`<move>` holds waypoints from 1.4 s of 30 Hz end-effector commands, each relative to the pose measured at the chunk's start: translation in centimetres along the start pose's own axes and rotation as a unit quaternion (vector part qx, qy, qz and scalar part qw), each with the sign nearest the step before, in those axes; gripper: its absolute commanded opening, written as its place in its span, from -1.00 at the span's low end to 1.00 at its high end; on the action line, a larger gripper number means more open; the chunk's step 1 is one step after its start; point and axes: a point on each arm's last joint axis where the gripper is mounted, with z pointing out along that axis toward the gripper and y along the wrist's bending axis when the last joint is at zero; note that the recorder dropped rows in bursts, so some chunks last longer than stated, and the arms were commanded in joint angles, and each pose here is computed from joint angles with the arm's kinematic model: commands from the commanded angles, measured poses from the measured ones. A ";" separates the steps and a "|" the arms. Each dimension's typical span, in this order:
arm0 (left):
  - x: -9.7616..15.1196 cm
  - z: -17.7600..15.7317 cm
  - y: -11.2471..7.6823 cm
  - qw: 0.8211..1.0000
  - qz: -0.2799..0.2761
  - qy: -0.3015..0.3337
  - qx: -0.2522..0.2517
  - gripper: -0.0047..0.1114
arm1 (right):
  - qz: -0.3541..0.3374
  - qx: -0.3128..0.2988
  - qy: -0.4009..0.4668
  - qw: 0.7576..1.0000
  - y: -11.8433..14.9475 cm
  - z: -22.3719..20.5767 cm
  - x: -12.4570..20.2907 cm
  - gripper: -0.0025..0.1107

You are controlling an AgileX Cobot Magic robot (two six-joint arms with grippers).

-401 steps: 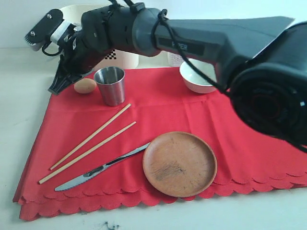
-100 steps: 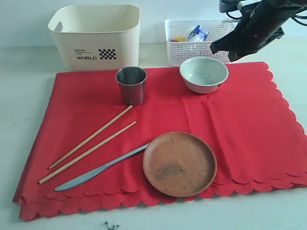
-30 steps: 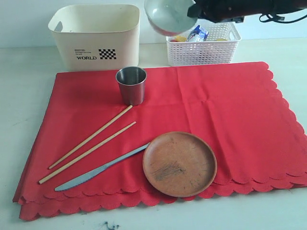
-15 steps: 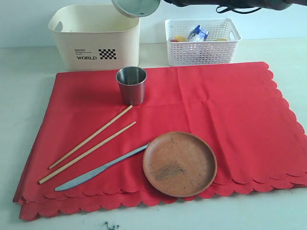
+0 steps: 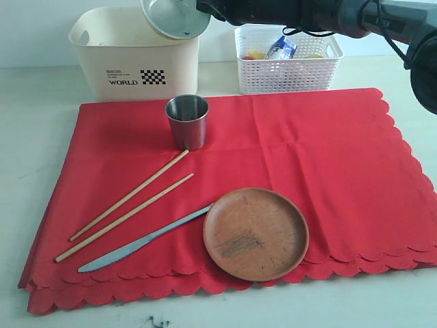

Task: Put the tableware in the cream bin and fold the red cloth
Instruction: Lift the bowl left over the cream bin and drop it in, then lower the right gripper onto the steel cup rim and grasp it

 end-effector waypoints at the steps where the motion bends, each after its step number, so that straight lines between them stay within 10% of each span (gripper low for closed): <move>1: 0.0 -0.1 0.0 1.000 -0.004 -0.003 0.002 -0.83 | 0.000 -0.013 -0.010 1.000 0.6 -0.1 -0.7 -0.96; 23: 0.0 -0.1 0.0 1.000 -0.004 -0.003 0.002 -0.83 | -0.035 0.014 0.006 0.999 0.1 -0.1 -0.5 -0.23; 42: 0.0 -0.1 0.0 1.000 -0.004 -0.003 0.002 -0.83 | -0.069 -0.062 0.261 0.961 -0.5 -7.5 -1.6 -0.22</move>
